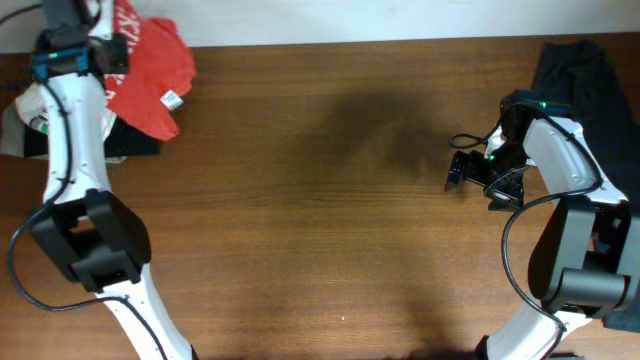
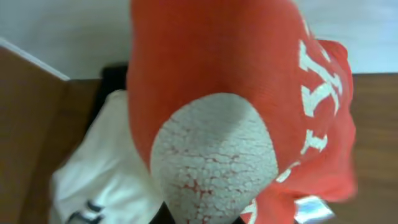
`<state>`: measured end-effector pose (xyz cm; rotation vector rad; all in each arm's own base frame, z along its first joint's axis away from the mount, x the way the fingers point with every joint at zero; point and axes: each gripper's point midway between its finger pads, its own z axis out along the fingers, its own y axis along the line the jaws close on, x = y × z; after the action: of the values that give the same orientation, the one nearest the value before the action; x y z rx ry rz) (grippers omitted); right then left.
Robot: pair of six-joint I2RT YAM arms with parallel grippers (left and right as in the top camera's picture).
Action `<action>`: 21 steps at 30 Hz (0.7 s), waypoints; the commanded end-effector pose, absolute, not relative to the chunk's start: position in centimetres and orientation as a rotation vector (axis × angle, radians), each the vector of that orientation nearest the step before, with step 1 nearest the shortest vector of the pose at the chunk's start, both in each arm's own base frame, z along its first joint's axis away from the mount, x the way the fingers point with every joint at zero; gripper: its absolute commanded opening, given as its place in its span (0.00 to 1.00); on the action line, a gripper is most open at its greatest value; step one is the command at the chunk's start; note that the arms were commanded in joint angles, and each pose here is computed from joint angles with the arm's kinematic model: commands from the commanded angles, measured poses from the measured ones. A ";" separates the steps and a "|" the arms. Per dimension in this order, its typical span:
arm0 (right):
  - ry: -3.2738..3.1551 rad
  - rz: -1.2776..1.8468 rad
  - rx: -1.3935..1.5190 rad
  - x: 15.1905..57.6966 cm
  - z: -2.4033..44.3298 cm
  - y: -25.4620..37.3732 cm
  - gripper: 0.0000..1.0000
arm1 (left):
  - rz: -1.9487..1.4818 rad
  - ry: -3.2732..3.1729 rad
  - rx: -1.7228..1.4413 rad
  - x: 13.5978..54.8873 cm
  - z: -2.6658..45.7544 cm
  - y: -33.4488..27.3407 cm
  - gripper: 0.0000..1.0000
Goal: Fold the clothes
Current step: 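Carry the folded shirt left and place it on the clothes stack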
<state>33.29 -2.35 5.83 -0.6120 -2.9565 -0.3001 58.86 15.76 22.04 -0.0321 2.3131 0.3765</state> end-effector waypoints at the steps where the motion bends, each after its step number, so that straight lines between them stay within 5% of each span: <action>1: -2.976 -0.310 -0.598 33.6 6.3 -2.2 0.99 | 0.416 2.233 -0.156 58.4 24.2 20.6 0.00; 15: -2.976 -0.310 -0.598 33.6 6.3 -2.2 0.99 | 0.517 2.283 -0.465 55.4 13.5 35.7 0.12; 16: -2.976 -0.310 -0.598 33.6 6.3 -2.2 0.99 | 0.515 2.299 -0.478 55.1 12.3 36.3 0.20; 17: -2.976 -0.310 -0.598 33.6 6.3 -2.2 0.99 | 0.513 2.315 -0.486 54.9 11.3 36.5 0.39; 18: -2.976 -0.310 -0.598 33.6 6.3 -2.2 0.99 | 0.511 2.324 -0.490 54.8 10.8 36.6 0.64; 19: -2.976 -0.310 -0.598 33.6 6.3 -2.2 0.99 | 0.508 2.335 -0.493 54.7 10.2 36.7 0.99; 21: -2.976 -0.310 -0.598 33.6 6.3 -2.2 0.99 | 0.499 2.332 -0.513 54.6 10.2 36.6 0.99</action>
<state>33.30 -2.35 5.84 -0.6115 -2.9571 -0.3002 54.33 36.43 10.02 -0.4945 2.3469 0.4964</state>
